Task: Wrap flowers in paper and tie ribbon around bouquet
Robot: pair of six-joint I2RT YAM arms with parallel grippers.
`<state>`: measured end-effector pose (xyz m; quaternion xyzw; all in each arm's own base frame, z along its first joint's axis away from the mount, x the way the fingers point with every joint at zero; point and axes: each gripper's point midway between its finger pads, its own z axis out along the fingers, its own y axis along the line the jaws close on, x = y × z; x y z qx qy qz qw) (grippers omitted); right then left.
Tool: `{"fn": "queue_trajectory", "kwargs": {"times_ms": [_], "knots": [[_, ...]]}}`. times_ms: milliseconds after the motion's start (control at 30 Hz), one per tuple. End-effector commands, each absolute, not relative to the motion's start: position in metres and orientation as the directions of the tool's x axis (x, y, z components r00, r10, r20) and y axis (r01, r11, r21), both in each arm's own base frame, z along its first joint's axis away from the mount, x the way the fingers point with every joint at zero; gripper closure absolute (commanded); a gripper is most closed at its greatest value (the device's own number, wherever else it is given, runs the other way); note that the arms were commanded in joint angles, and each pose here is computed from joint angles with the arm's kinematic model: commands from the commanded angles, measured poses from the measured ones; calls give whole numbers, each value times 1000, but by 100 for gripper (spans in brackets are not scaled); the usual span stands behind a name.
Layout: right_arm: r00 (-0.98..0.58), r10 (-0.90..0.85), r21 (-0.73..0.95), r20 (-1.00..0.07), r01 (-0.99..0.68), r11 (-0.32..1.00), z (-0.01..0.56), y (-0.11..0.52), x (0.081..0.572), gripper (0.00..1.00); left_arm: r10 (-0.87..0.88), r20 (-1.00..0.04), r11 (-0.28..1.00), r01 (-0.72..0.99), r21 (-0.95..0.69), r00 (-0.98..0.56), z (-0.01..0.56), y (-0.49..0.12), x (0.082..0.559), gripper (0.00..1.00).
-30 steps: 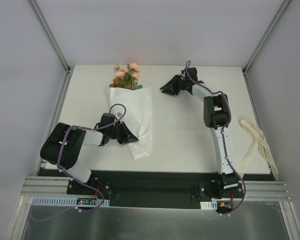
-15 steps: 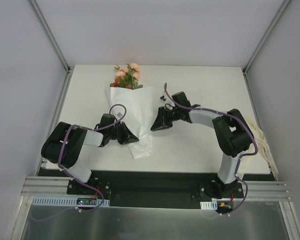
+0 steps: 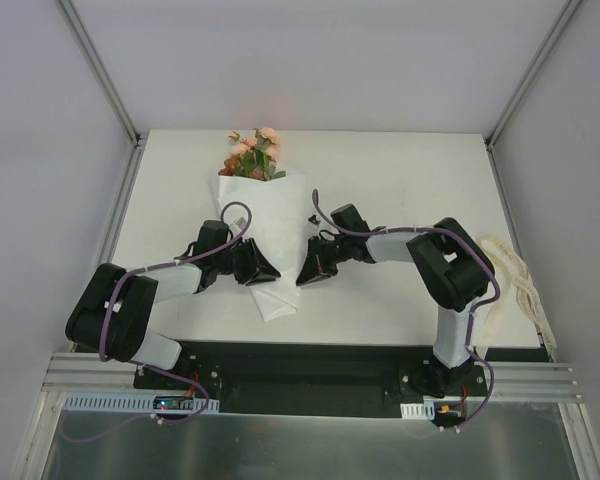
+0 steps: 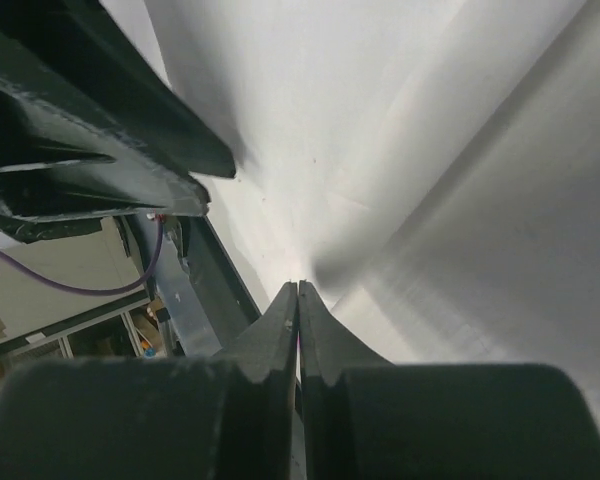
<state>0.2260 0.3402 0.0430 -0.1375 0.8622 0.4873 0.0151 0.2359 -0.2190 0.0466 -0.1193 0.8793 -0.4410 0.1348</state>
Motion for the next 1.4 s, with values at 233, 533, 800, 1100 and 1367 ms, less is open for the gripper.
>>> {"fn": "queue_trajectory", "kwargs": {"times_ms": [233,533,800,1100,1367], "knots": [[-934,-292,851,-205,-317,418,57,366,202,92,-292,-96,651,-125,-749,-952,13,-214,208,99],[-957,-276,850,-87,-215,481,18,357,178,95,-340,-36,709,-231,-666,-940,-21,-198,196,100],[-987,-158,815,-1,-93,571,0,336,187,99,-349,-23,734,-258,-628,-937,-25,-191,190,100],[-986,91,765,140,166,623,-13,324,239,99,-326,-12,737,-246,-630,-945,-26,-193,188,100],[-961,197,735,194,275,620,-6,331,278,99,-313,-9,735,-236,-636,-950,-22,-196,191,100]]}}
